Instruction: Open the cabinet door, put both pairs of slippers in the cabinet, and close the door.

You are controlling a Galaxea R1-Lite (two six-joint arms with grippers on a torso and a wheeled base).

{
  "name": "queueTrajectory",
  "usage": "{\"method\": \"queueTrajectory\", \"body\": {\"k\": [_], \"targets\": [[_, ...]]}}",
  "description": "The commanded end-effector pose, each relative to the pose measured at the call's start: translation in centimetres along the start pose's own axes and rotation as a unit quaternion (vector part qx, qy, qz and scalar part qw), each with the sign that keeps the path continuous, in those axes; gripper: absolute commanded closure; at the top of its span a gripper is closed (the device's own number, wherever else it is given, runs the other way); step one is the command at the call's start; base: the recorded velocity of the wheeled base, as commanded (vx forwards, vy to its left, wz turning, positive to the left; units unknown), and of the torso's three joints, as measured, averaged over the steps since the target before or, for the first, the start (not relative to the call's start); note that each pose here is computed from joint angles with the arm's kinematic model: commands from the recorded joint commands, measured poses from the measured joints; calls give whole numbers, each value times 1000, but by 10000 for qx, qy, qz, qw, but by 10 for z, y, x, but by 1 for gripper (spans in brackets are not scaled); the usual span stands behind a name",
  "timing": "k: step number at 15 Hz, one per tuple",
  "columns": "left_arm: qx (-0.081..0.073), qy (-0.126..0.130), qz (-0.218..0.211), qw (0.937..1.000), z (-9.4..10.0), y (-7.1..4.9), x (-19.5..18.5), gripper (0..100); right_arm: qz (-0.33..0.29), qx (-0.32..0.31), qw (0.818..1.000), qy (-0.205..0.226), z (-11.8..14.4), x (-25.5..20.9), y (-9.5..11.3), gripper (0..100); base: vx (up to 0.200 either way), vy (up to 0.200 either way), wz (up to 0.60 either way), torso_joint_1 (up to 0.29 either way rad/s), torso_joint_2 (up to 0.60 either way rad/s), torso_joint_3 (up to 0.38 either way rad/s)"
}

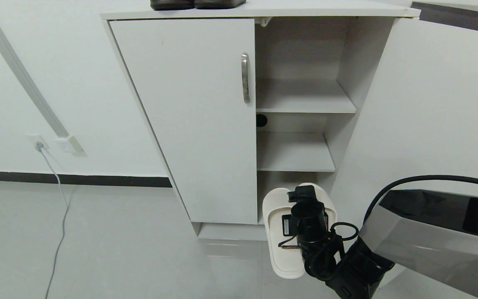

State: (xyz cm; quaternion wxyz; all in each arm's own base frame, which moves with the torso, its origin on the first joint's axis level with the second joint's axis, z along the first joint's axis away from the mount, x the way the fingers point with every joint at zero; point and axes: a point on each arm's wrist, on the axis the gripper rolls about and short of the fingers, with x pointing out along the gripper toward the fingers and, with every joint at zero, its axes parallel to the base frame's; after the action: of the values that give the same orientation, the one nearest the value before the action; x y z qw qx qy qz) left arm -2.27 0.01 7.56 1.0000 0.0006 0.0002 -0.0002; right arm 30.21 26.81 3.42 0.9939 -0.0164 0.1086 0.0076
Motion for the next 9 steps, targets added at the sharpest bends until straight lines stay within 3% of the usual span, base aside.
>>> {"method": "queueTrajectory", "body": {"k": [1, 5, 9], "targets": [[1, 6, 2, 10000, 0, 0, 0, 100, -16, -4, 10000, 9, -1, 1, -1, 100, 0, 0, 0, -2, -2, -198], [-6, 6, 2, 10000, 0, 0, 0, 100, -81, 65, 9999, -62, 2, 2, -2, 100, 0, 0, 0, 1, 2, -198], [-6, 6, 10, 10000, 0, 0, 0, 100, -161, 232, 9940, -1057, 19, 5, -7, 100, 0, 0, 0, 1, 1, -83]]}}
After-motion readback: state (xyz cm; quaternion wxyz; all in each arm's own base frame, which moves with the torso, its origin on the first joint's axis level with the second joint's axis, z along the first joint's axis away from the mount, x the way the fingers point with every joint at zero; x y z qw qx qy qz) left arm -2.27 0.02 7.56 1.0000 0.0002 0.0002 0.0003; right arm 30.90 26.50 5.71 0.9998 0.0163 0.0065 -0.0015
